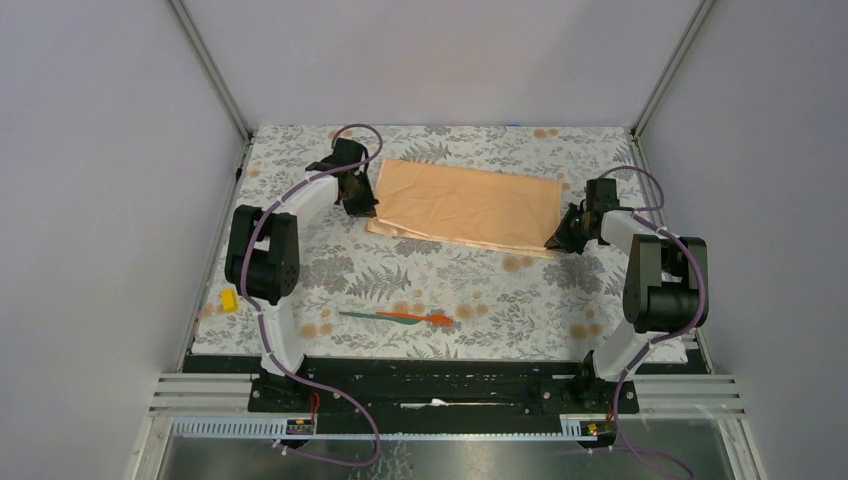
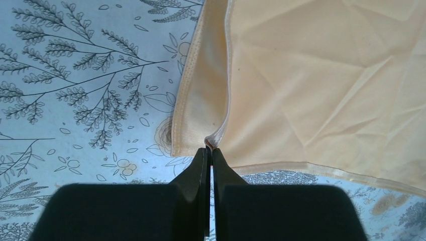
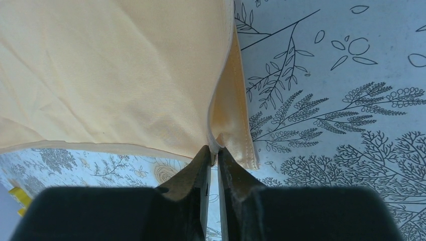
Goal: Fold the napkin into a case and place the utensils inside
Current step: Fold and flatten the napkin at the center of the board.
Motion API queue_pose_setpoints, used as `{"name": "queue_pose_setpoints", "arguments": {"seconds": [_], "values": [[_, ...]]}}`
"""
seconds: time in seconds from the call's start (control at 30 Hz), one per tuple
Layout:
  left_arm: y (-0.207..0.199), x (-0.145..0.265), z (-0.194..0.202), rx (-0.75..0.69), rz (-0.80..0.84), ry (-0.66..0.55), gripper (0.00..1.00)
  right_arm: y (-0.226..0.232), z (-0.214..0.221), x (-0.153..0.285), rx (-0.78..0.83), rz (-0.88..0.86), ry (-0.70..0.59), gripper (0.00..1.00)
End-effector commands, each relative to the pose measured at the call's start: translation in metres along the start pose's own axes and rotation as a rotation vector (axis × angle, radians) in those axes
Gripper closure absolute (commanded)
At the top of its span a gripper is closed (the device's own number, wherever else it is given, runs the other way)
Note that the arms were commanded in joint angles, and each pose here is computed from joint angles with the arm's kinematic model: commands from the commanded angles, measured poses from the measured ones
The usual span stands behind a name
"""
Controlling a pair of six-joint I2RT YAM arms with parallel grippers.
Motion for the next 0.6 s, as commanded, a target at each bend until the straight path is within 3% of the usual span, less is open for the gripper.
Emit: {"name": "queue_pose_setpoints", "arguments": {"seconds": [0.0,0.57], "values": [[0.006,0.012,-0.003,0.003,-0.035,-0.034,1.00,0.002,0.001,0.000,0.026,0.016,0.000,0.83],[0.020,-0.005,0.006,0.003,-0.115,0.015,1.00,0.003,0.003,-0.006,0.035,0.010,0.018,0.80]]}}
Point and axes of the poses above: each gripper's point midway between its finger pads, its own x axis back along the fingers, its own y axis along the line the jaws close on, z = x × y, the point moved 8 cm from there along x, back along the fingers, and after that the axes turned 10 degrees about x, right-handed, at the moved point
